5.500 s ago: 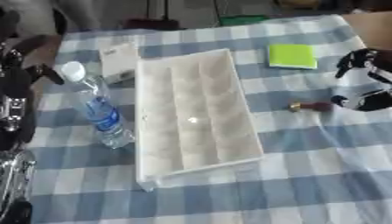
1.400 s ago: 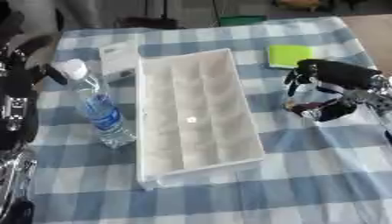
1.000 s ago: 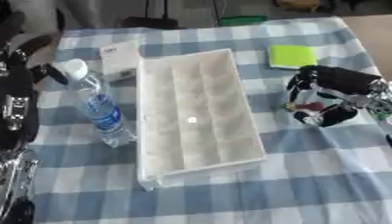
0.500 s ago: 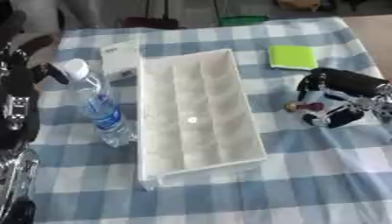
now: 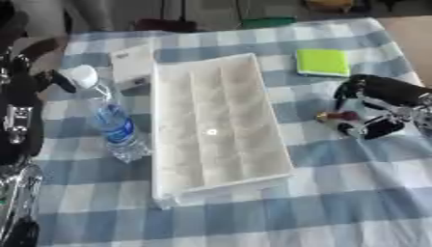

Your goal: Pick up objects on the table and place them in the box.

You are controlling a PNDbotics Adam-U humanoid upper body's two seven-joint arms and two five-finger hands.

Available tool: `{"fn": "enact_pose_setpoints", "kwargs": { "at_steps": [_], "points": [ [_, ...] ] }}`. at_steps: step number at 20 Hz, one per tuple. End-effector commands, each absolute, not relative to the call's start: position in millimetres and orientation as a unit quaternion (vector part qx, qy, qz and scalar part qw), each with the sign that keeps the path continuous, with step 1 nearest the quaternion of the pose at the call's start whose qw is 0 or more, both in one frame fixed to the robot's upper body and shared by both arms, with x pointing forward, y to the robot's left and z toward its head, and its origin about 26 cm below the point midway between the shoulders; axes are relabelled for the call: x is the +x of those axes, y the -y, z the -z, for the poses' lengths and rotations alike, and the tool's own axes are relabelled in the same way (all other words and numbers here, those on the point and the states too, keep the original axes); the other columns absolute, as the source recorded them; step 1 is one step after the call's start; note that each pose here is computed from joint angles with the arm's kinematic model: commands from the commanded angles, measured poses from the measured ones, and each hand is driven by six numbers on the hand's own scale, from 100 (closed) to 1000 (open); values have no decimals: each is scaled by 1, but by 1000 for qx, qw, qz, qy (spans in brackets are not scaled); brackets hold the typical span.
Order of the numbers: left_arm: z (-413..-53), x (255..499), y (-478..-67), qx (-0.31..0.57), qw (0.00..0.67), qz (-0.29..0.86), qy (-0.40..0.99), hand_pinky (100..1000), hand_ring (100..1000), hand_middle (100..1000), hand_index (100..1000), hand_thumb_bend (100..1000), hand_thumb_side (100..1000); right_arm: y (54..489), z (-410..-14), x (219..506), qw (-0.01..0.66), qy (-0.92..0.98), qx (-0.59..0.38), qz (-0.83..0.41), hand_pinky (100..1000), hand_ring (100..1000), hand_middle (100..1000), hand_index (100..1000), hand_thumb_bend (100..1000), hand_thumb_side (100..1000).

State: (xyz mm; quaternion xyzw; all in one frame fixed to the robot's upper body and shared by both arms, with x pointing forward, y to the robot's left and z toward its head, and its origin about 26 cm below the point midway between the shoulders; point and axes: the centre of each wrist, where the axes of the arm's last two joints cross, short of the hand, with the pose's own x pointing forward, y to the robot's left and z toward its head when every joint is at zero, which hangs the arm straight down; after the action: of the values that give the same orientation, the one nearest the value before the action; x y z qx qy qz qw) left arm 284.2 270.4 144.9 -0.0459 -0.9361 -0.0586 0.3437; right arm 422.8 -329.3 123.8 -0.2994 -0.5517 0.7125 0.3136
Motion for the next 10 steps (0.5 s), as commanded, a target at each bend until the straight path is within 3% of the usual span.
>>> {"fn": "enact_pose_setpoints", "kwargs": {
  "at_steps": [1,10],
  "points": [
    [-152,282,-271,-46,330,64,941,415,800,928,871,510,481,331,-136,427,307,554,-313,-708,988,822,752,680,335,233],
    [-153,283,-270,-48,329,65,941,415,801,928,871,510,481,325,-140,432,302,562,-310,-705,986,818,749,659,314,230]
  ]
}}
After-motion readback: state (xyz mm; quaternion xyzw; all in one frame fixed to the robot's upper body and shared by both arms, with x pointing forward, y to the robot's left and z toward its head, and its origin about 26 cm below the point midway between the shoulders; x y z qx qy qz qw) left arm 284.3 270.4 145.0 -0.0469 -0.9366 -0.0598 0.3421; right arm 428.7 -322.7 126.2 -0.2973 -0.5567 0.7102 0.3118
